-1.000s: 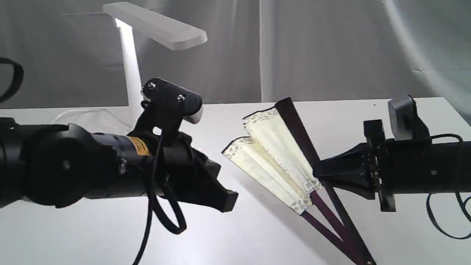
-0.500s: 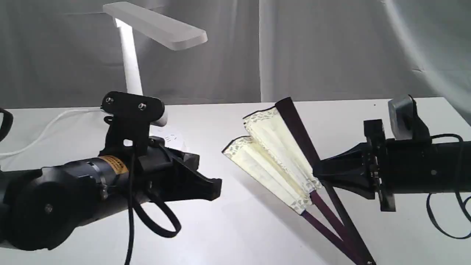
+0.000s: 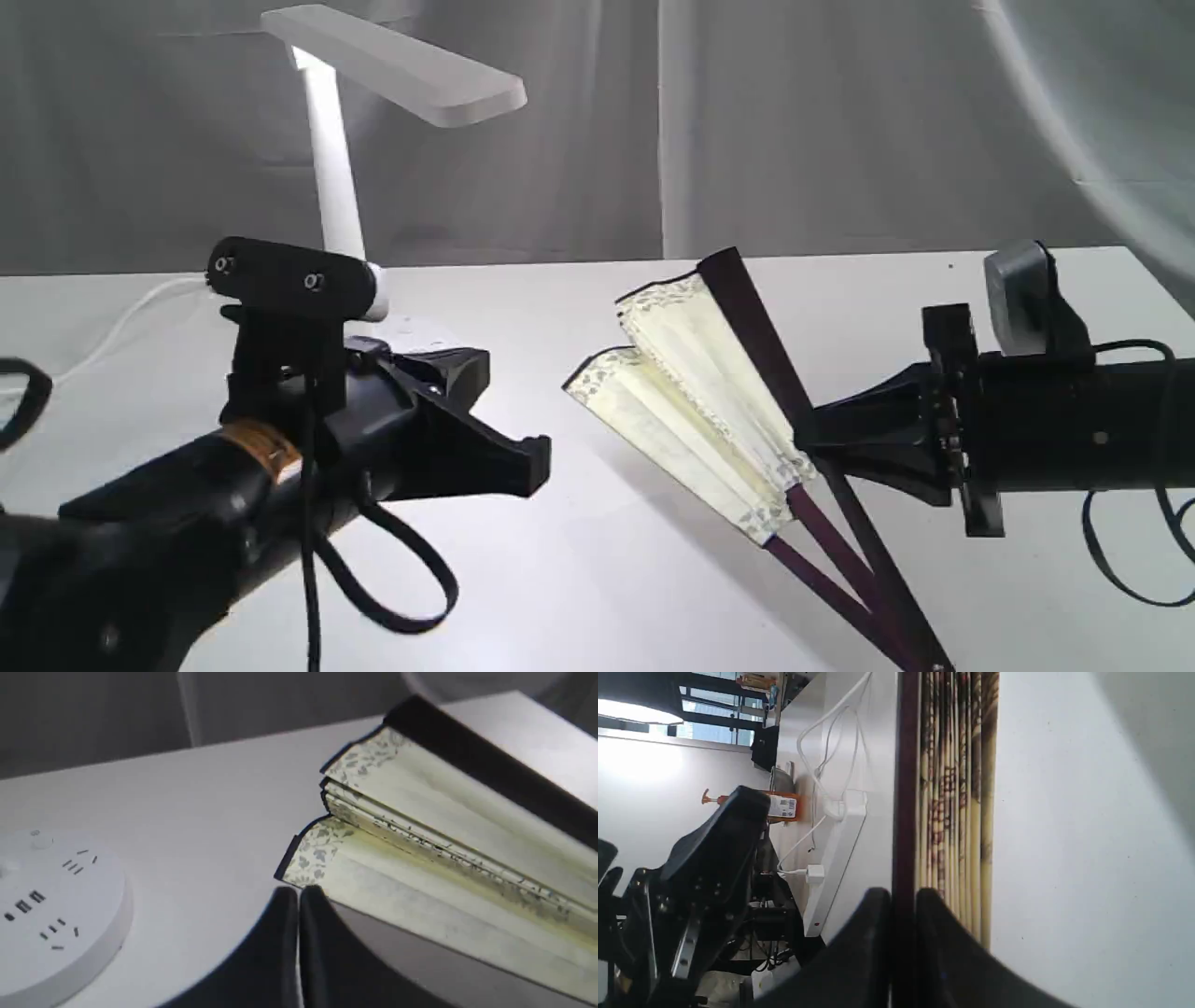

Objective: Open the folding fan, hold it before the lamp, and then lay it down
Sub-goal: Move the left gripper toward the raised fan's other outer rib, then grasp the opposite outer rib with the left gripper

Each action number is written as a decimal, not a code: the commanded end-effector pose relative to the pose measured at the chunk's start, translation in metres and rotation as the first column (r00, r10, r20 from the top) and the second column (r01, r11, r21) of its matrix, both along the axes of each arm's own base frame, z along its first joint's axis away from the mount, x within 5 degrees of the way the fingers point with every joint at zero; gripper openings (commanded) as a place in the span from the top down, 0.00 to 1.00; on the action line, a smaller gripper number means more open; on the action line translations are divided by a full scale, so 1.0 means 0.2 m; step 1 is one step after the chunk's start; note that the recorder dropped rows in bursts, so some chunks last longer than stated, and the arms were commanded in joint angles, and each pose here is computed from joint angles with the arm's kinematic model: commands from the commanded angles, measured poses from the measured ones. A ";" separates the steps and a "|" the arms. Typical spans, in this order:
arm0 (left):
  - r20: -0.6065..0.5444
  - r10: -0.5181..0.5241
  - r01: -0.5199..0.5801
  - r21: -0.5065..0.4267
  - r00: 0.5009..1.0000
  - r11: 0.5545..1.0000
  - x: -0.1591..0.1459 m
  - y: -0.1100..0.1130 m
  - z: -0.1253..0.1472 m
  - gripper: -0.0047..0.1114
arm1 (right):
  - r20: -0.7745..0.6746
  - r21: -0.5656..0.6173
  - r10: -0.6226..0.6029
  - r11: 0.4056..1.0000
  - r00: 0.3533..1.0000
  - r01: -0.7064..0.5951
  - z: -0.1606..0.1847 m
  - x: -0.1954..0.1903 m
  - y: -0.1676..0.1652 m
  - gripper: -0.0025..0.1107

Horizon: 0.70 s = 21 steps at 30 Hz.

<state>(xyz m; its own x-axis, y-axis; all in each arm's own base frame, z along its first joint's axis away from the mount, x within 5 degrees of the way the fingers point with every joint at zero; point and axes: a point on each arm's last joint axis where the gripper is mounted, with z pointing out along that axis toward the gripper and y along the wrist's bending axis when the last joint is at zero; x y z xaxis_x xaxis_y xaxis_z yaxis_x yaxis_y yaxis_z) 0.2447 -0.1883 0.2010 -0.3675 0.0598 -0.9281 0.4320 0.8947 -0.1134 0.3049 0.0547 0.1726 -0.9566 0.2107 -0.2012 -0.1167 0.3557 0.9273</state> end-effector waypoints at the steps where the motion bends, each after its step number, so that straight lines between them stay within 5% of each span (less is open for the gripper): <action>1: 0.151 -0.040 0.049 -0.056 0.988 0.997 -0.07 -0.02 0.02 0.96 | 0.028 0.015 -0.006 1.000 1.000 0.005 0.03 0.00 -0.01 0.98; 5: 0.197 -0.116 0.142 -0.123 0.974 0.982 -0.14 -0.04 0.01 0.96 | 0.028 0.016 -0.007 1.000 1.000 0.006 0.03 0.00 -0.01 0.98; 13: 0.098 -0.084 0.109 -0.285 0.992 0.952 -0.15 -0.04 0.00 0.96 | 0.028 0.013 -0.003 1.000 1.000 0.002 0.03 0.00 -0.01 0.98; 21: -0.043 -0.034 0.009 -0.484 0.999 0.875 -0.12 -0.06 -0.09 0.96 | 0.028 0.011 0.000 1.000 1.000 0.000 0.03 -0.01 -0.01 0.98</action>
